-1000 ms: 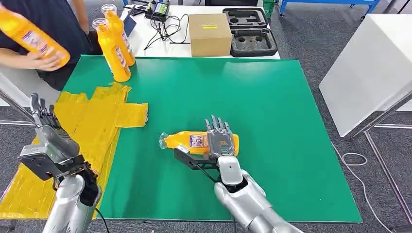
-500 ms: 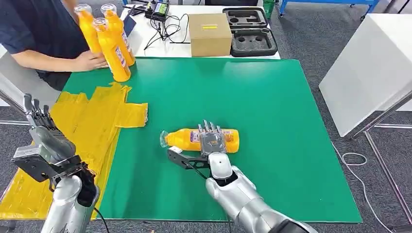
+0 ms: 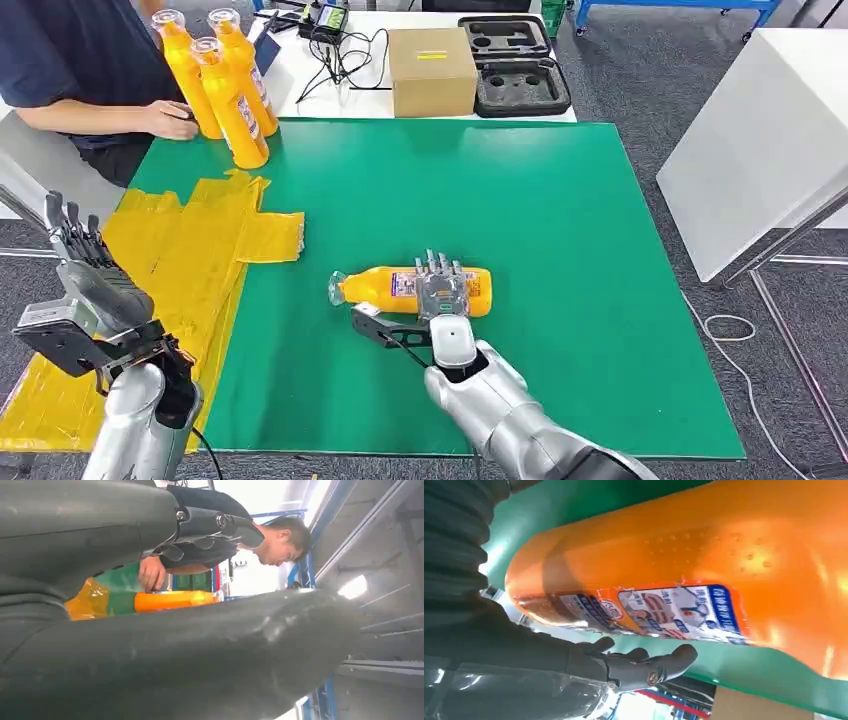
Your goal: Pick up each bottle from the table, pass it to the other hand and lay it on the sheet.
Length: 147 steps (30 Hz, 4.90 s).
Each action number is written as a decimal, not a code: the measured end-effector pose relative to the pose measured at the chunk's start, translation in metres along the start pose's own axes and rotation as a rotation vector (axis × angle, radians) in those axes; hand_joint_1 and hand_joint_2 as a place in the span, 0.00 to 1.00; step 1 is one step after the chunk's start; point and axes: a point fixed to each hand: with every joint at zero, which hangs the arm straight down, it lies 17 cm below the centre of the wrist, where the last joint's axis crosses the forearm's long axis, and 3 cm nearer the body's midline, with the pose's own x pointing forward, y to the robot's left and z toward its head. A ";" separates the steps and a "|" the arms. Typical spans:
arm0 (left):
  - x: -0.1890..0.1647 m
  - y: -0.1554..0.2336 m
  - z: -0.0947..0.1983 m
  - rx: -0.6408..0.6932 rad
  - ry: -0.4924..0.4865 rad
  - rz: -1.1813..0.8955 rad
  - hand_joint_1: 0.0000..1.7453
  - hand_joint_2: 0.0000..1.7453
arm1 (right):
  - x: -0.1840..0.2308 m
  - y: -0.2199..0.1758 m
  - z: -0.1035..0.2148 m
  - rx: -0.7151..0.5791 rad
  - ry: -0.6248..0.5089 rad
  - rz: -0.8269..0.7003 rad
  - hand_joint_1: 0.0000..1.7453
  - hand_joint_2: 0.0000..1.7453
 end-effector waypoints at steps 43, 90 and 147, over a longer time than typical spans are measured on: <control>0.002 0.008 0.000 0.009 0.000 0.011 0.00 0.00 | -0.027 0.005 -0.003 0.032 0.076 0.038 0.41 1.00; 0.011 0.000 -0.002 0.020 -0.003 0.046 0.00 0.00 | -0.067 0.033 0.005 0.154 0.194 0.058 1.00 1.00; 0.046 -0.056 0.085 -0.229 0.125 0.479 0.00 1.00 | 0.128 -0.234 0.104 -0.468 -0.601 -0.757 1.00 1.00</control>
